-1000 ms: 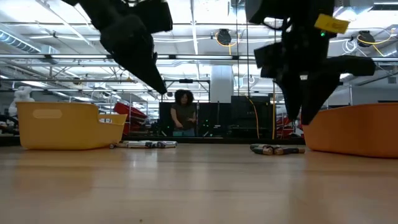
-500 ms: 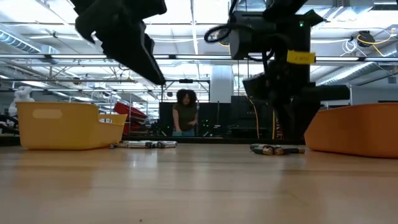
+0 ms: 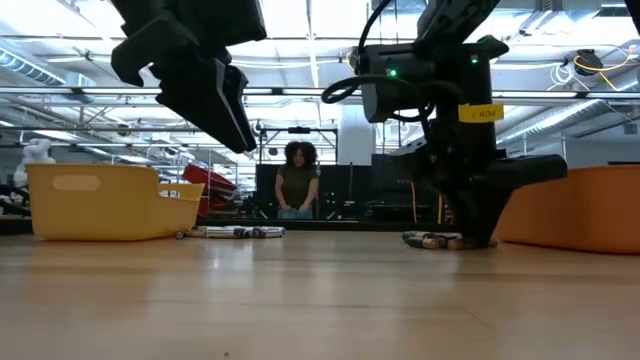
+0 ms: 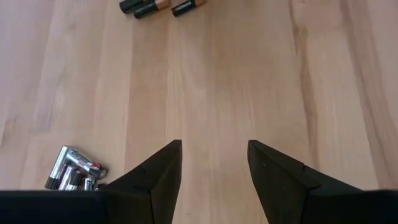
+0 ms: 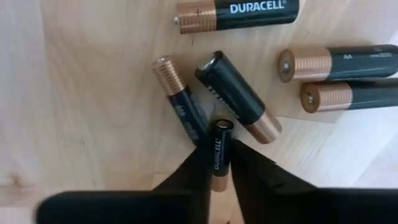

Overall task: Sort batteries
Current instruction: Put the black battery into the orange bin

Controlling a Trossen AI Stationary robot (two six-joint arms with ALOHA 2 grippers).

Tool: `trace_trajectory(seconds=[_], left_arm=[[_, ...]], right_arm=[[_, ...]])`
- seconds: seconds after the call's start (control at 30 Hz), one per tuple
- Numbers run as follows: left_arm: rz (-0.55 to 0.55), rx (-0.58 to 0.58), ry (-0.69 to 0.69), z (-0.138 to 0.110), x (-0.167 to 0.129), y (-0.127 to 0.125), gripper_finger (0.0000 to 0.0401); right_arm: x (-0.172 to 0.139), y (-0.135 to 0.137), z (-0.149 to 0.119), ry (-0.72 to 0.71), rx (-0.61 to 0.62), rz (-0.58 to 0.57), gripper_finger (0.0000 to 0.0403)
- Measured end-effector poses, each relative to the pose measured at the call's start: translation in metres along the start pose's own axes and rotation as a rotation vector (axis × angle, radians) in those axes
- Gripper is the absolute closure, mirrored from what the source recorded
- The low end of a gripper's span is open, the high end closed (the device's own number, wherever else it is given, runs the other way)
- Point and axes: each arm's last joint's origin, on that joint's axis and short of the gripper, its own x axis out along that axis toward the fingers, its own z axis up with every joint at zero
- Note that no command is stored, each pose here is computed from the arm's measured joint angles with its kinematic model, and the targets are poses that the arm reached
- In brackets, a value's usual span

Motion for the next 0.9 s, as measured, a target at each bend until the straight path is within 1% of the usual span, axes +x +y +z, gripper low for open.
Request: trace_trajectory(seconds=[0.03, 0.1, 0.23, 0.43, 0.57, 0.63, 0.7, 0.77, 0.83, 0.9], left_arm=[[0.003, 0.001, -0.001, 0.0, 0.0, 0.0, 0.0208], [0.025, 0.005, -0.004, 0.0, 0.0, 0.002, 0.0208], [0.074, -0.012, -0.009, 0.001, 0.002, 0.008, 0.0208], [0.092, -0.087, -0.049, 0.006, 0.004, 0.017, 0.0208], [0.09, -0.082, -0.066, 0.008, 0.005, 0.02, 0.0208], [0.059, -0.088, -0.077, 0.01, 0.006, 0.022, 0.0208], [0.012, -0.102, -0.074, 0.01, 0.006, 0.023, 0.0208], [-0.016, -0.121, -0.074, 0.01, 0.007, 0.024, 0.0208], [-0.021, -0.128, -0.075, 0.011, 0.007, 0.026, 0.0208], [-0.021, -0.133, -0.074, 0.011, 0.008, 0.028, 0.0208]], right_arm=[[0.0, 0.0, 0.0, 0.0, 0.003, -0.001, 0.0378], [0.0, 0.0, 0.0, -0.002, 0.013, 0.0, 0.039], [0.001, 0.0, 0.0, -0.004, 0.041, 0.0, 0.0387], [-0.002, -0.001, 0.0, 0.004, 0.073, -0.022, 0.0398], [-0.027, -0.006, -0.008, -0.016, 0.137, -0.116, 0.04], [-0.056, -0.012, -0.017, -0.082, 0.198, -0.131, 0.04], [-0.082, -0.01, -0.033, -0.129, 0.253, -0.134, 0.04], [-0.098, -0.005, -0.052, -0.115, 0.302, -0.145, 0.0401], [-0.115, 0.0, -0.072, -0.132, 0.362, -0.173, 0.0401], [-0.131, 0.004, -0.093, -0.146, 0.437, -0.177, 0.04]])
